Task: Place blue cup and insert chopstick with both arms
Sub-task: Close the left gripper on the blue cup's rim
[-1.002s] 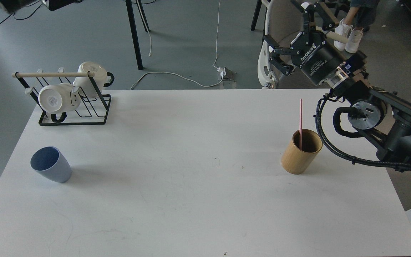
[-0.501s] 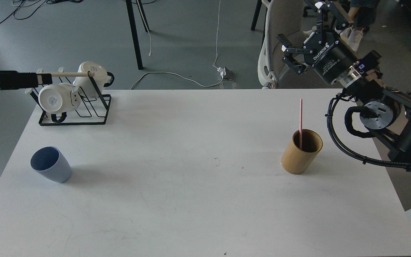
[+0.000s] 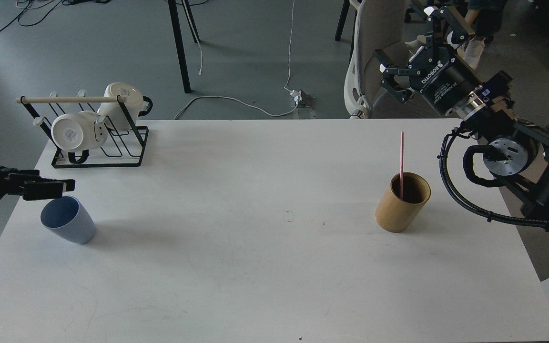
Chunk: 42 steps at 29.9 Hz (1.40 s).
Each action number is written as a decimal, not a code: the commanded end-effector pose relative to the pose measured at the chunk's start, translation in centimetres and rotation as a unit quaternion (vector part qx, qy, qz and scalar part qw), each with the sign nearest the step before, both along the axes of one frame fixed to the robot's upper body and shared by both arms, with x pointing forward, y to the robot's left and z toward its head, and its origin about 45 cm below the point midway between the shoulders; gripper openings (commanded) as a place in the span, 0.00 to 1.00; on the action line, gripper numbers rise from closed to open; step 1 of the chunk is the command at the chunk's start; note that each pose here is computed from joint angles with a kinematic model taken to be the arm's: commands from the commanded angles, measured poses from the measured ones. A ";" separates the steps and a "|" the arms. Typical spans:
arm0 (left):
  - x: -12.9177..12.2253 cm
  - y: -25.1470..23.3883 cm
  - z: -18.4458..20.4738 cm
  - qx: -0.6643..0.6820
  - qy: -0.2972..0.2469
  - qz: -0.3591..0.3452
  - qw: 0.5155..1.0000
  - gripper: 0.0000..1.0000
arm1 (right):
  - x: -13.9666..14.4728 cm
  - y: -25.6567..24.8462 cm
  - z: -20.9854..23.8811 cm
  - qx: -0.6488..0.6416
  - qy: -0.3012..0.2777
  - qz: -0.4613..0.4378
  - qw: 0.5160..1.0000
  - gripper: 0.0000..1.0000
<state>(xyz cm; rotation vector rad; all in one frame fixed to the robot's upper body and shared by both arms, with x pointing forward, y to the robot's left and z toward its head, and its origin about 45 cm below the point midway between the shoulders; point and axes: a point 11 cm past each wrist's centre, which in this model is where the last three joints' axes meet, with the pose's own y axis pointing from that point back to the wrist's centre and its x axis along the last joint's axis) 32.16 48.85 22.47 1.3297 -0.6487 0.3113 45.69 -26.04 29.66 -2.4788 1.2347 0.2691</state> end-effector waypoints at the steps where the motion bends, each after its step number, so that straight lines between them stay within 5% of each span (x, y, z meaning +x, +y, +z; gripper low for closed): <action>1: -0.3 1.9 -0.6 0.017 -0.001 0.021 1.000 0.98 | 0.0 0.0 0.0 0.000 0.000 0.001 1.000 0.99; 15: -1.2 2.3 -4.1 0.025 0.021 0.031 0.999 0.91 | -0.1 0.1 -0.2 -0.001 0.002 0.002 1.000 0.99; 32: -1.8 2.9 -6.1 0.040 0.039 0.035 0.998 0.56 | -0.5 -0.1 -1.1 0.000 0.012 0.000 1.000 0.99; 42: -1.5 2.9 -6.0 0.045 0.020 0.024 0.998 0.45 | -0.4 -0.2 -1.2 0.000 0.012 -0.001 1.000 0.99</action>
